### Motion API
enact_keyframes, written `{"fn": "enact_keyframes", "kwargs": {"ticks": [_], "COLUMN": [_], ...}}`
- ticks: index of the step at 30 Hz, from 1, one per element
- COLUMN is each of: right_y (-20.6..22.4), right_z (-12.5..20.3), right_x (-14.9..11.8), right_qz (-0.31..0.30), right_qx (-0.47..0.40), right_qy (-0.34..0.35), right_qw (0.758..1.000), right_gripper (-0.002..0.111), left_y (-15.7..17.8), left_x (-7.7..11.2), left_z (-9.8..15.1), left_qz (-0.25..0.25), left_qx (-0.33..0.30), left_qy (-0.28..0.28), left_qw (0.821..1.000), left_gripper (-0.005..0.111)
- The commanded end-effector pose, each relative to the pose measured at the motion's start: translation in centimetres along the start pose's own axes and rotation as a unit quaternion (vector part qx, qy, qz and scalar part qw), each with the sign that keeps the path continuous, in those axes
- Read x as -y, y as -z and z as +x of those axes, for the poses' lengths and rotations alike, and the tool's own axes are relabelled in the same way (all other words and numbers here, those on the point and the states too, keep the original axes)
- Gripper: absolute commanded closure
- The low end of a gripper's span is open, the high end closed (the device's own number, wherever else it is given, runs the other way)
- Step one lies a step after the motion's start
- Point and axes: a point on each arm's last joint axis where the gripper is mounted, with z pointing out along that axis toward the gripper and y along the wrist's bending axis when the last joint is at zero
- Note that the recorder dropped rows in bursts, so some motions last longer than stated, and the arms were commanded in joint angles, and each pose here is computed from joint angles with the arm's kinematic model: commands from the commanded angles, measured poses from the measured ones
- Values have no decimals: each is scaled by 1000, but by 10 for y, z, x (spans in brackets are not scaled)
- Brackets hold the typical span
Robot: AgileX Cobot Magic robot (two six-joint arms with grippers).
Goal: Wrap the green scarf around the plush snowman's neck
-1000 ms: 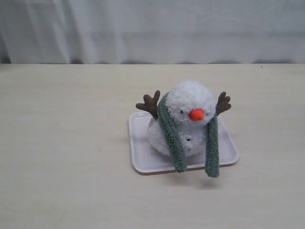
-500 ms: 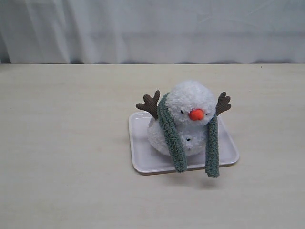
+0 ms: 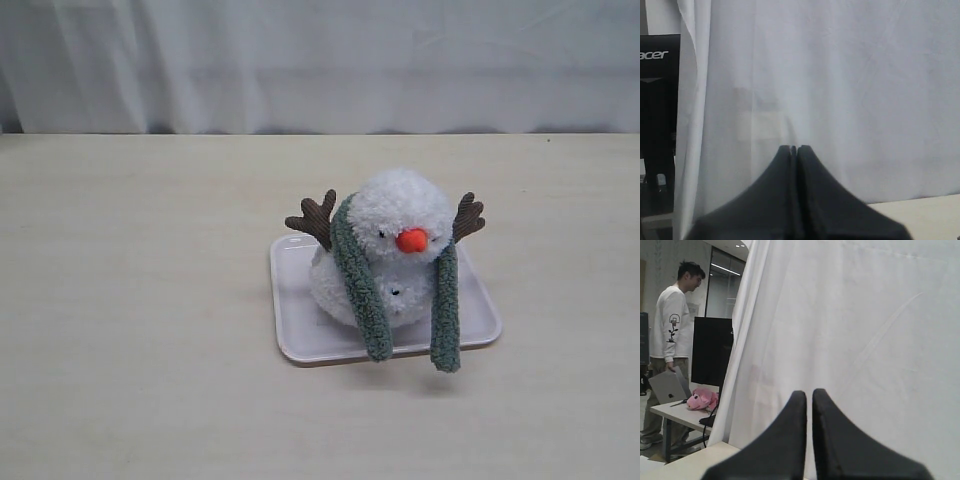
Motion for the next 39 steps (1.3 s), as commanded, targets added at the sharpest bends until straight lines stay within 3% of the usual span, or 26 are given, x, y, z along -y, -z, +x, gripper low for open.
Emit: {"fn": "enact_keyframes", "kwargs": {"ticks": [1,13,16,26,39], "right_y": [0,0,0,0,0], "right_z": [1,1,1,1,1], "right_x": [0,0,0,0,0], "right_qz": [2,2,2,3,3], "right_qx": [1,1,1,1,1], "right_qy": [-1,-1,-1,-1,-1], "right_qw": [1000,1000,1000,1000,1000], "right_gripper": [104,104,104,104,104], "left_y": [3,5,5,13,13], "left_x": [1,-2,-2,1,1], "left_z": [15,42,46,73,73], "left_qz": [-2,-41,-42,-27,-27], "left_qx": [-13,-84,-77,-228,-228], "left_qy": [7,-3,-7,1,7], "left_qw": [1000,996,996,973,973], "left_gripper": [107,107,107,107,107]}}
